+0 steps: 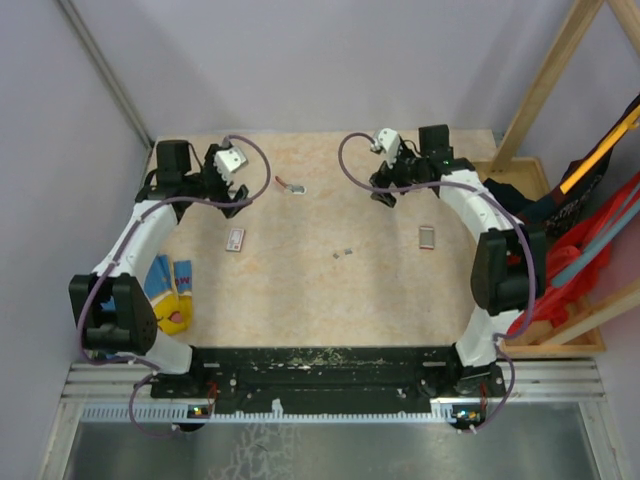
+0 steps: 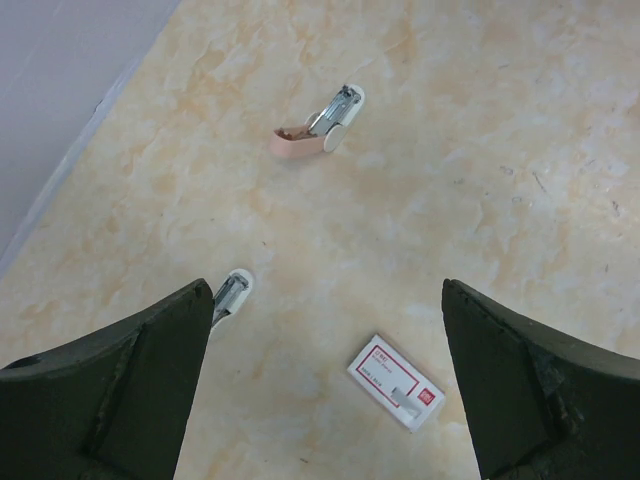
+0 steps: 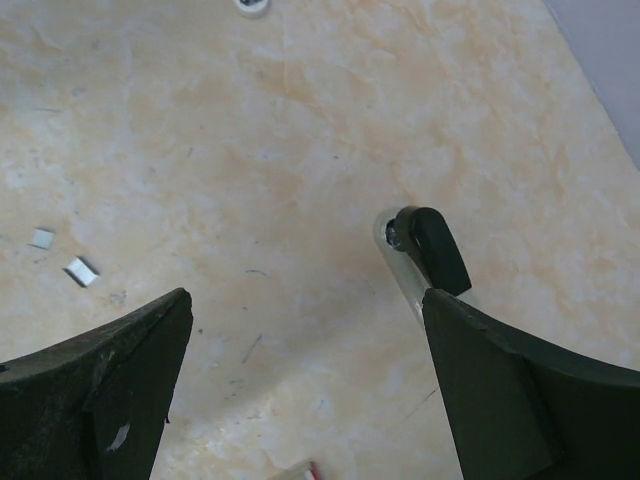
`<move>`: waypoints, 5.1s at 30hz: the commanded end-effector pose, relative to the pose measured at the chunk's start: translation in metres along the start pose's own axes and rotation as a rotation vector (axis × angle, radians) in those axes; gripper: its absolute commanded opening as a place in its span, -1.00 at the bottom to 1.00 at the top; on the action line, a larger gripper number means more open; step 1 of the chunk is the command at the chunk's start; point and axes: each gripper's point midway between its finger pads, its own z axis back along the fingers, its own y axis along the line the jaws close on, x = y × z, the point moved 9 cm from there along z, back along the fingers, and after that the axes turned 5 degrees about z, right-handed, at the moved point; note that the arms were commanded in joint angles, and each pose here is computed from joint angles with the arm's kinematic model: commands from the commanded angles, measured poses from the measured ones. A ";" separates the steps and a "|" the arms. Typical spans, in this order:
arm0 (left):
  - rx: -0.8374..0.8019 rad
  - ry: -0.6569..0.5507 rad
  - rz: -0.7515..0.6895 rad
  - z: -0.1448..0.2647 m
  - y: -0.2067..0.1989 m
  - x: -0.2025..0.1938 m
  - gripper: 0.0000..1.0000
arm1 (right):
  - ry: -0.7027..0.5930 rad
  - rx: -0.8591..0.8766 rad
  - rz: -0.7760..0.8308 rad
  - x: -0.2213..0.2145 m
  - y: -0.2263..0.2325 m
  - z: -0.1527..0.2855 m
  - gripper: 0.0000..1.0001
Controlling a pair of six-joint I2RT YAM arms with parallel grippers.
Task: Unload the staples from the stapler
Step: Place the stapler at the center of the board, then move the stapler to the center of the board.
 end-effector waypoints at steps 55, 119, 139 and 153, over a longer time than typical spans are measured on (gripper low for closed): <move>-0.427 0.001 0.264 -0.029 -0.085 -0.026 0.91 | 0.177 0.245 0.190 -0.063 -0.089 -0.099 0.03; -0.283 -0.024 0.281 -0.030 -0.071 -0.015 0.80 | 0.070 0.406 0.257 0.027 0.133 -0.105 -0.62; -0.311 -0.020 0.336 -0.040 -0.073 -0.023 0.76 | 0.105 0.529 0.315 0.009 0.140 -0.117 -0.60; -0.331 -0.022 0.347 -0.041 -0.076 -0.024 0.76 | 0.108 0.558 0.291 0.011 0.139 -0.123 -0.19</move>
